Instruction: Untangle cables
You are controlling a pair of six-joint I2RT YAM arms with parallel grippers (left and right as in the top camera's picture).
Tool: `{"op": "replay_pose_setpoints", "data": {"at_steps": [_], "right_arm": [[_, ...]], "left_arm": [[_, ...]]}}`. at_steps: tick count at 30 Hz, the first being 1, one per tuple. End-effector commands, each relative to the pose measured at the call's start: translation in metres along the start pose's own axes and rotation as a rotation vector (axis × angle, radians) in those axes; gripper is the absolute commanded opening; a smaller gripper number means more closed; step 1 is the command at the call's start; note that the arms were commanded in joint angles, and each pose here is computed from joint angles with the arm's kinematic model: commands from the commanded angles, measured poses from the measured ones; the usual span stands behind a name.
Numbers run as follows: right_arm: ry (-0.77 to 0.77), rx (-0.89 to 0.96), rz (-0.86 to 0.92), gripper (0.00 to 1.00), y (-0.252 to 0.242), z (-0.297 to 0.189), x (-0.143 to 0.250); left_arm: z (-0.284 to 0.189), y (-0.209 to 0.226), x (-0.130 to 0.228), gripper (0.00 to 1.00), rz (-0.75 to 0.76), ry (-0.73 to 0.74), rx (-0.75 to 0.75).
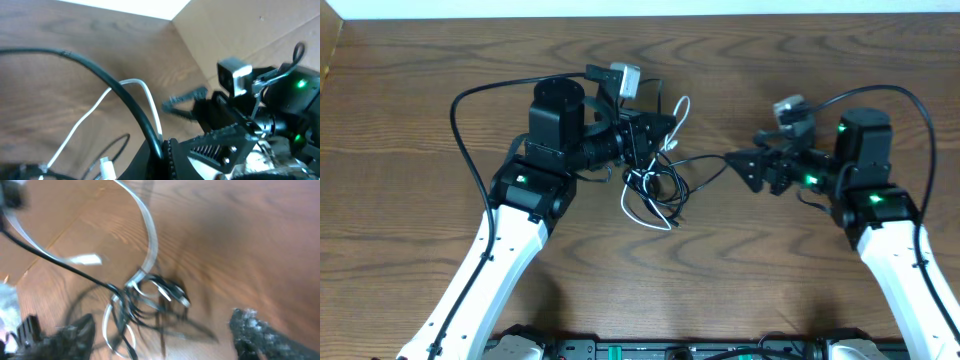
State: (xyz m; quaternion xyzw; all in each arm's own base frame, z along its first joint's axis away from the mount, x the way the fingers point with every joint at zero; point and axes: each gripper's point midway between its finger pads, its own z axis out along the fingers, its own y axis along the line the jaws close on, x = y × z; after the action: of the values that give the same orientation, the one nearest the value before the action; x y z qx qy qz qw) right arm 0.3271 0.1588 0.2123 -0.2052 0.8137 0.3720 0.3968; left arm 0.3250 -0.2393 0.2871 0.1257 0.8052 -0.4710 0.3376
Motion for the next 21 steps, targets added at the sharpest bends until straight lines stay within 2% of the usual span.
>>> {"op": "replay_pose_setpoints", "data": {"at_steps": [1, 4, 11, 13, 15, 16, 18, 19, 21], "right_arm": [[-0.034, -0.068, -0.097, 0.87, 0.022, 0.009, -0.015], [-0.06, -0.042, -0.146, 0.93, 0.024, 0.017, -0.022], [-0.043, -0.006, -0.16, 0.9, 0.018, 0.039, -0.017], [-0.032, 0.018, -0.154, 0.85, 0.012, 0.045, -0.013], [-0.033, 0.018, -0.158, 0.73, 0.009, 0.051, -0.013], [-0.04, 0.017, -0.164, 0.61, 0.007, 0.053, -0.014], [-0.054, 0.027, -0.172, 0.19, 0.003, 0.056, -0.017], [-0.06, 0.04, -0.17, 0.02, 0.001, 0.056, -0.019], [-0.065, 0.107, -0.132, 0.01, -0.011, 0.055, -0.02]], "left_arm": [[-0.002, -0.022, 0.009, 0.07, 0.013, 0.045, 0.065], [0.0, -0.029, 0.015, 0.07, 0.017, 0.072, 0.091], [0.003, -0.046, 0.026, 0.07, 0.027, 0.115, 0.159], [0.003, -0.046, 0.026, 0.08, 0.025, 0.118, 0.16], [0.003, -0.046, 0.027, 0.08, 0.024, 0.119, 0.159], [0.003, -0.045, 0.027, 0.08, 0.023, 0.12, 0.159], [0.003, -0.045, 0.028, 0.07, 0.019, 0.124, 0.156], [0.003, -0.044, 0.028, 0.08, 0.018, 0.124, 0.151], [0.003, -0.039, 0.03, 0.08, 0.04, 0.125, 0.126]]}}
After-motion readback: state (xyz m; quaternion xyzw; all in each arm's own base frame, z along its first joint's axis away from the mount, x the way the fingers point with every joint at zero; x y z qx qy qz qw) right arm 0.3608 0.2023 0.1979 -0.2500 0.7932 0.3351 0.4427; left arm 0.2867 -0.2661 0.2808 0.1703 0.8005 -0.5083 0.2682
